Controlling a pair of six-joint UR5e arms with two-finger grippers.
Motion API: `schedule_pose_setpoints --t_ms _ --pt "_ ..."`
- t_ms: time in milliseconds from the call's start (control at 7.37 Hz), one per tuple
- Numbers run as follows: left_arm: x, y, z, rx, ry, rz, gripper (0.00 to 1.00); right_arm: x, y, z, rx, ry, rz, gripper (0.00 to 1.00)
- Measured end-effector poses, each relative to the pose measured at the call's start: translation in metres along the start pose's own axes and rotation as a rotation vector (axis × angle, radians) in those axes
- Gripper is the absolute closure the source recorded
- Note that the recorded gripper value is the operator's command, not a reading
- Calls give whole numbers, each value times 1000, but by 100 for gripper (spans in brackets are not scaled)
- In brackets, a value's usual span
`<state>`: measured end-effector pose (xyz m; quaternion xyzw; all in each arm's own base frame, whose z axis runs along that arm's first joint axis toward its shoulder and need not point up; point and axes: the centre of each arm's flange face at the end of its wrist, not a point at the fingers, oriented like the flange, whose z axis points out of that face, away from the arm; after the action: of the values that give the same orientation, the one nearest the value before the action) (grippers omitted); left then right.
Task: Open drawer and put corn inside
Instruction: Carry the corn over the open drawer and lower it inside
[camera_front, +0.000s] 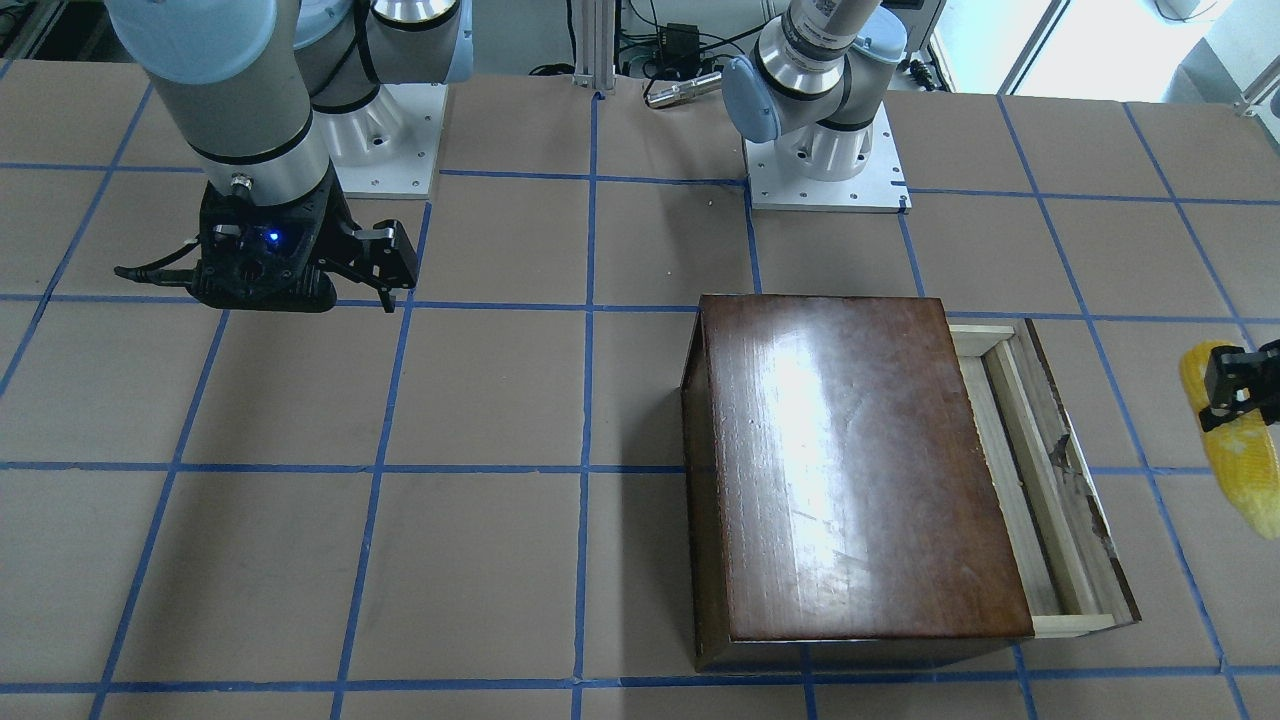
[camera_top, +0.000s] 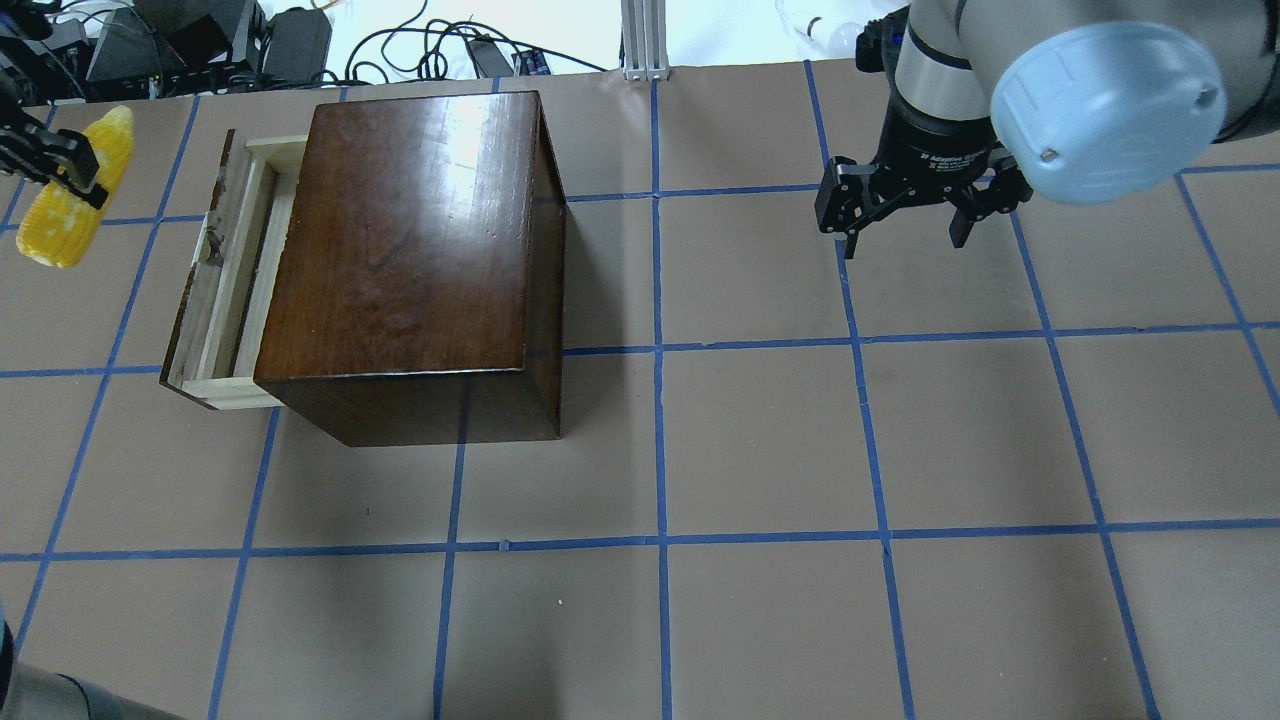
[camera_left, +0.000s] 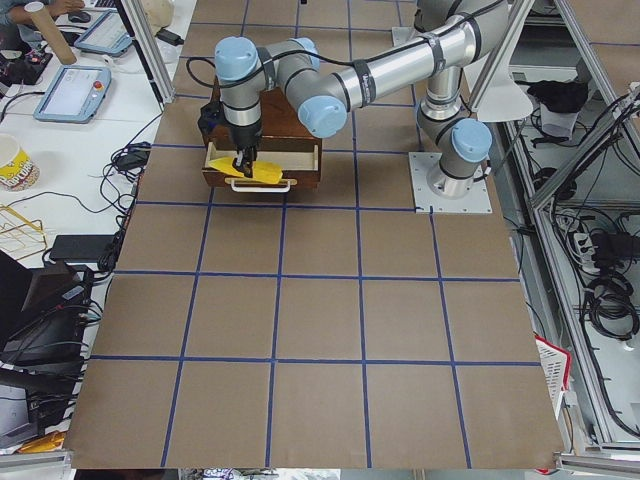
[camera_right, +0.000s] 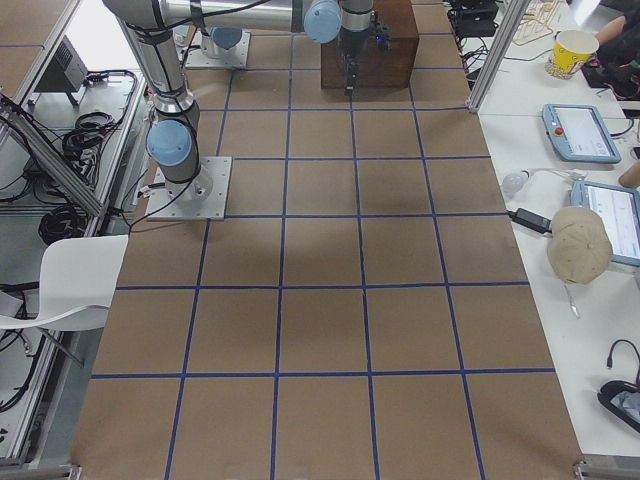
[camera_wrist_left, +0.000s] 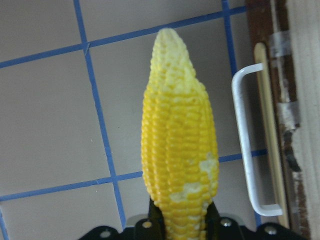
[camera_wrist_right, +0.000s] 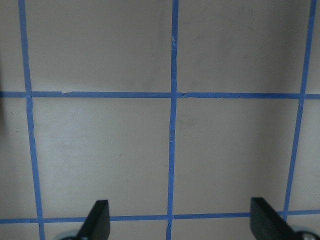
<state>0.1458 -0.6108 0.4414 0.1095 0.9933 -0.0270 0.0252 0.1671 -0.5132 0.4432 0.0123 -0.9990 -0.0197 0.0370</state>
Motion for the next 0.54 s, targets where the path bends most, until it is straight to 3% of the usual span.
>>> schedule_pose_setpoints --t_ms 543 --pt "58 -19 8 -13 21 -49 100 0 0 0 0 1 0 0"
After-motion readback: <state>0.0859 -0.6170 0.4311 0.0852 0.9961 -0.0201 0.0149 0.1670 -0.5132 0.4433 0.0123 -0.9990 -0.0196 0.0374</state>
